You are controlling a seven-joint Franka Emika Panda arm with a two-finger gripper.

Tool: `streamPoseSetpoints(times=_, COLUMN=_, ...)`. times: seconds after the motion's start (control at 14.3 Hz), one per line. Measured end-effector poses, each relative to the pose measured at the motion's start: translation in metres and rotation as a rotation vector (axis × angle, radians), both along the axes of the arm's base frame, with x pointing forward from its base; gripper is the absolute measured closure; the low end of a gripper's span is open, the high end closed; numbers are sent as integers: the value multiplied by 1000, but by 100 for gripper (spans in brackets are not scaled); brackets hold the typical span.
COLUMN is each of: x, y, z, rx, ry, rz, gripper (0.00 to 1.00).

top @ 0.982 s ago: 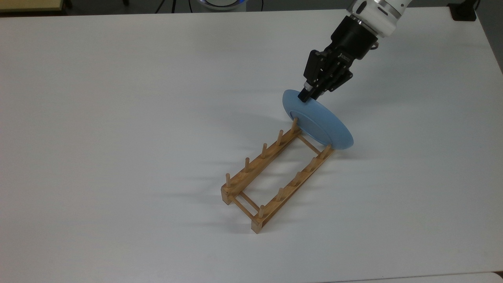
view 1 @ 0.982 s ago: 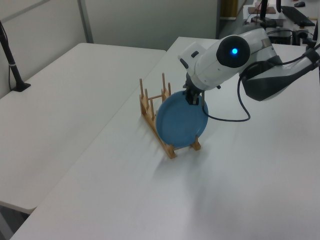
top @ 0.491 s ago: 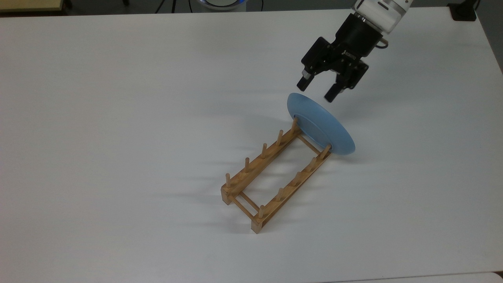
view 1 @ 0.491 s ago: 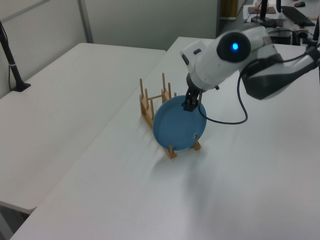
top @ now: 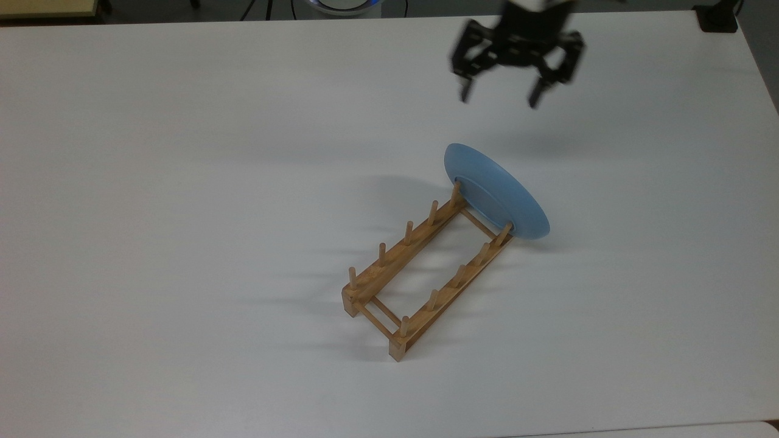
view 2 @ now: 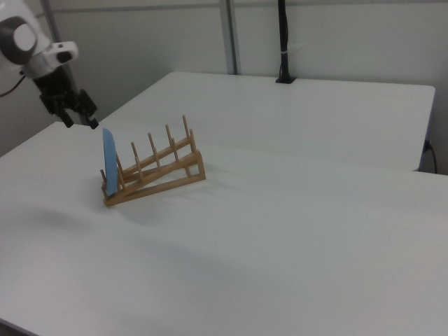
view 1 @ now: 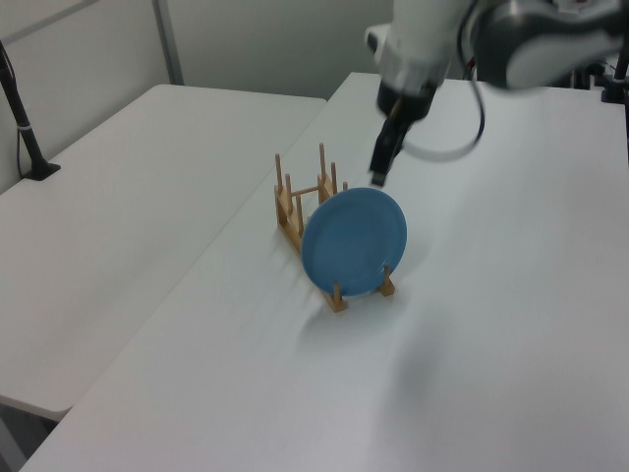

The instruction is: Place plate in plate rack

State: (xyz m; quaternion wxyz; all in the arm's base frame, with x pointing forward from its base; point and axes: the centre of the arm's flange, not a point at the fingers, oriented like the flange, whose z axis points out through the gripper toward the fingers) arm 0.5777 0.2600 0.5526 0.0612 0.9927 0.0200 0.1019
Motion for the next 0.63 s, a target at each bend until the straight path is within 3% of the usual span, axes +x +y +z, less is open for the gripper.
streamPoseSetpoints(times=0.14, x=3, y=-79, z=22, rx=86, ry=115, rz=-47, gripper=0)
streamPoseSetpoints(times=0.35, x=-2, y=-178, z=32, rx=110, ry=229, rz=-140, gripper=0)
streamPoseSetpoints(times=0.63, x=-5, y=-258, z=29, rx=141, ry=260, rz=-223, gripper=0)
